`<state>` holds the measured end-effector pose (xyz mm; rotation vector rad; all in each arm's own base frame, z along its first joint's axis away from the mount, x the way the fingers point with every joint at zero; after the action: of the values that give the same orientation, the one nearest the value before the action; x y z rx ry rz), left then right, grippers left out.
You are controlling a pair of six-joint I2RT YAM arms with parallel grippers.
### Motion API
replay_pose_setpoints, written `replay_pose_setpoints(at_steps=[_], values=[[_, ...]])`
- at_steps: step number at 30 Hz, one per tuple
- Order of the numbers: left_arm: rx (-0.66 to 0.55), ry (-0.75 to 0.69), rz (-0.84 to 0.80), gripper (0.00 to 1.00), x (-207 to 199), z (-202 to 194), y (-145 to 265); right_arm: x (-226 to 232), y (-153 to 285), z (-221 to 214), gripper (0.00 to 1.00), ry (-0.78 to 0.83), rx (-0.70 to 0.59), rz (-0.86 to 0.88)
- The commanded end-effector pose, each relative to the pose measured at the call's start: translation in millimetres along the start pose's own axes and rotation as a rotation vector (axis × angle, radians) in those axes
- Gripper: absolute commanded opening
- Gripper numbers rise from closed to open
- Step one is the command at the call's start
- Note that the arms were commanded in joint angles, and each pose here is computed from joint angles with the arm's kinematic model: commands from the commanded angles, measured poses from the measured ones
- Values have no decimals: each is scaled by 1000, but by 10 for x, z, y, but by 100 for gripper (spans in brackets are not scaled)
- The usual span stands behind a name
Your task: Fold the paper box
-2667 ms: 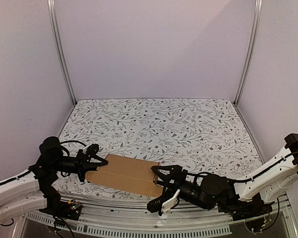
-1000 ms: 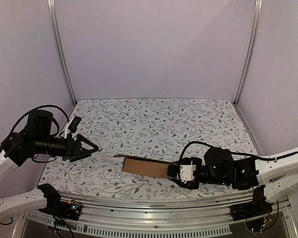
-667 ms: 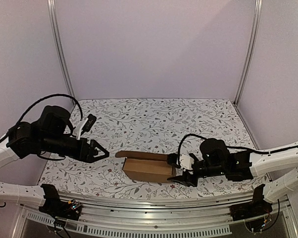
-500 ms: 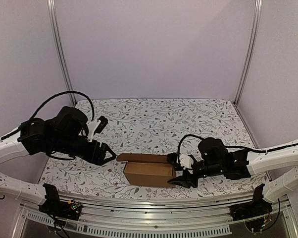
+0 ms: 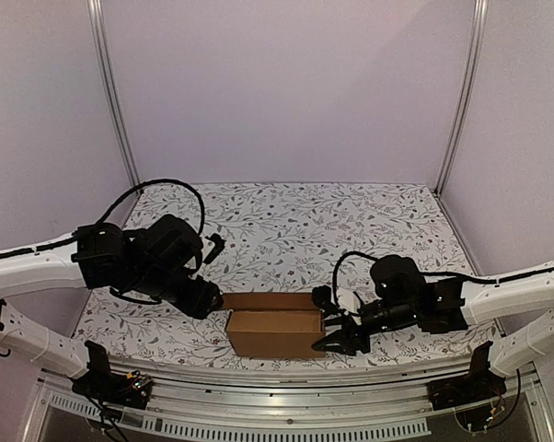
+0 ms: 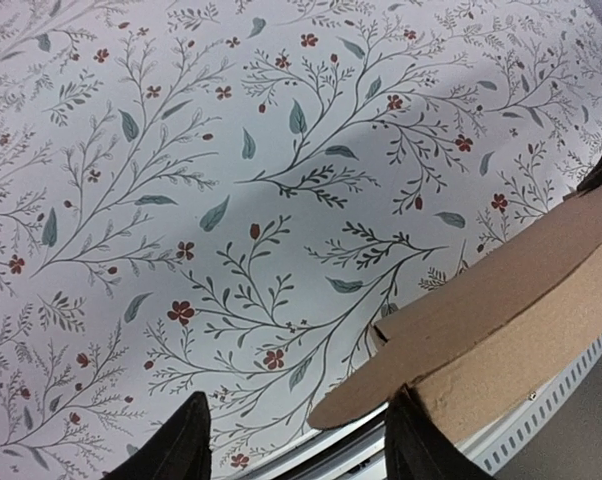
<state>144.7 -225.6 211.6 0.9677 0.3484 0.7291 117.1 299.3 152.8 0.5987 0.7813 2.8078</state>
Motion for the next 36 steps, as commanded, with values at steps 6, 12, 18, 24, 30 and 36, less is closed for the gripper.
replay_pose_setpoints(at_steps=[6, 12, 18, 24, 30, 36], values=[[-48, -27, -90, 46, -134, 45, -11, 48, 45, -12, 42, -20, 0, 43], [-53, -16, -126, 22, -170, 45, -12, 46, 48, -13, 42, -24, -1, 42], [-50, 1, -136, 10, -175, 15, -11, 32, 70, -7, 42, -21, -12, 21], [-49, 34, -158, 2, -189, -11, 1, 16, 89, 11, 38, -11, -35, -6], [-89, 111, -217, 0, -249, 72, 53, 95, 100, 42, 35, 57, -76, -65], [-107, 183, -305, 0, -337, 138, 91, 129, 87, 32, 34, 123, -93, -152]])
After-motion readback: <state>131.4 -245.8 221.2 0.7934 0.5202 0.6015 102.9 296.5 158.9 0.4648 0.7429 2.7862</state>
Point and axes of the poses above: each gripper's point midway between its finger pads, its own y axis back along the fingers, its own x axis along the line the jaws close on, z = x × y, the point moved 6 cm from there along y, back along the fingers, and after that the axes turned 15 degrees about -y, right-handed, at the moved point
